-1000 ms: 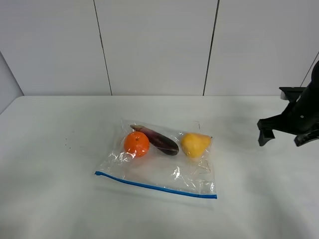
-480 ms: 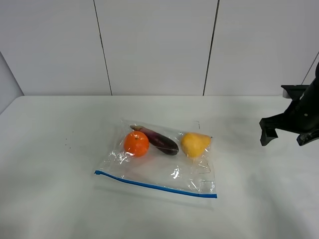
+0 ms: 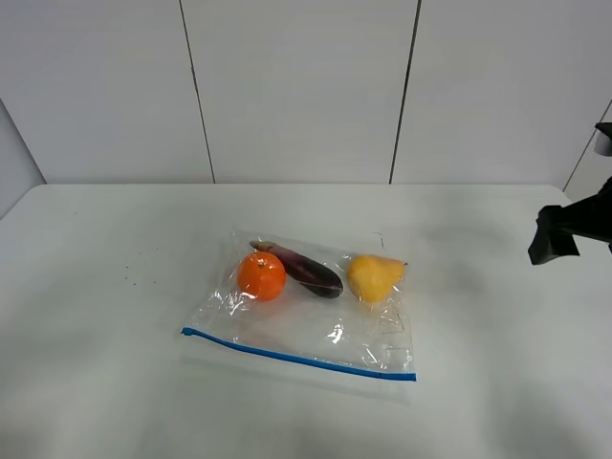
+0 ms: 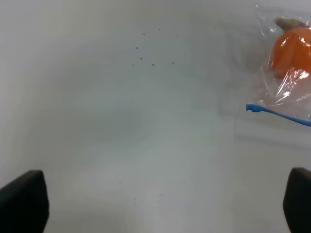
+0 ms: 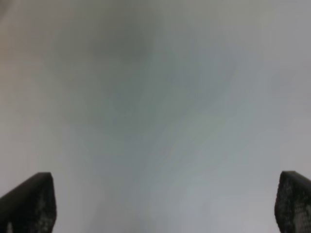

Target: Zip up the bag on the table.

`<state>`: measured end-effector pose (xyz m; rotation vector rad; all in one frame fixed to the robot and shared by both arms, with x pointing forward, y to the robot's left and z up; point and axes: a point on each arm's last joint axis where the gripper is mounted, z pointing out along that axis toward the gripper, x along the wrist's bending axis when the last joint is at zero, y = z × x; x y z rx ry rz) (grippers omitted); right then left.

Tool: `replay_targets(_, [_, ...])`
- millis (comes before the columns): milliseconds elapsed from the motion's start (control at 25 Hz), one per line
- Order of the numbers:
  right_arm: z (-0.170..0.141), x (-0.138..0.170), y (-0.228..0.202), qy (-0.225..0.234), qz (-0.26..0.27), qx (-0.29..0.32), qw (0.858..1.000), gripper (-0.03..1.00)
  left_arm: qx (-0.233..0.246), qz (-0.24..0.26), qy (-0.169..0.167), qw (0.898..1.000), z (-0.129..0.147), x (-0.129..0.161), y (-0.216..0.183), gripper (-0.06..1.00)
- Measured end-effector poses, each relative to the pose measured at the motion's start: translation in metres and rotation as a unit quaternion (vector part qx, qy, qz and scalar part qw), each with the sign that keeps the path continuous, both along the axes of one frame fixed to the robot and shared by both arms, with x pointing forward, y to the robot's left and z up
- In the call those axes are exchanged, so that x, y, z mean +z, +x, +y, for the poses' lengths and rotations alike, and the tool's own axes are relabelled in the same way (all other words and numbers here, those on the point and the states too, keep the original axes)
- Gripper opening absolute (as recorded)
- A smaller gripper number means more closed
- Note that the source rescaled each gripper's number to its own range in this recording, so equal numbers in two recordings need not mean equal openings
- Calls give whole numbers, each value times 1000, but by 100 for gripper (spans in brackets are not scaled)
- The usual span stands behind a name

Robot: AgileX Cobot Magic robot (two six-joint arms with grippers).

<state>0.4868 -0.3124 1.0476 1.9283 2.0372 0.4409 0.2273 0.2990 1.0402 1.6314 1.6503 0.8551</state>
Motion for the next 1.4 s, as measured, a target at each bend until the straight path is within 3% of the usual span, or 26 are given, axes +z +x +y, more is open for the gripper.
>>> replay_targets(680, [17, 16, -162, 20, -173, 4, 985, 100, 0, 1, 0, 1000, 0, 0, 0, 100])
replay_targets(1400, [23, 7, -224, 20, -265, 15, 964, 100, 0, 1, 0, 1000, 0, 0, 0, 100])
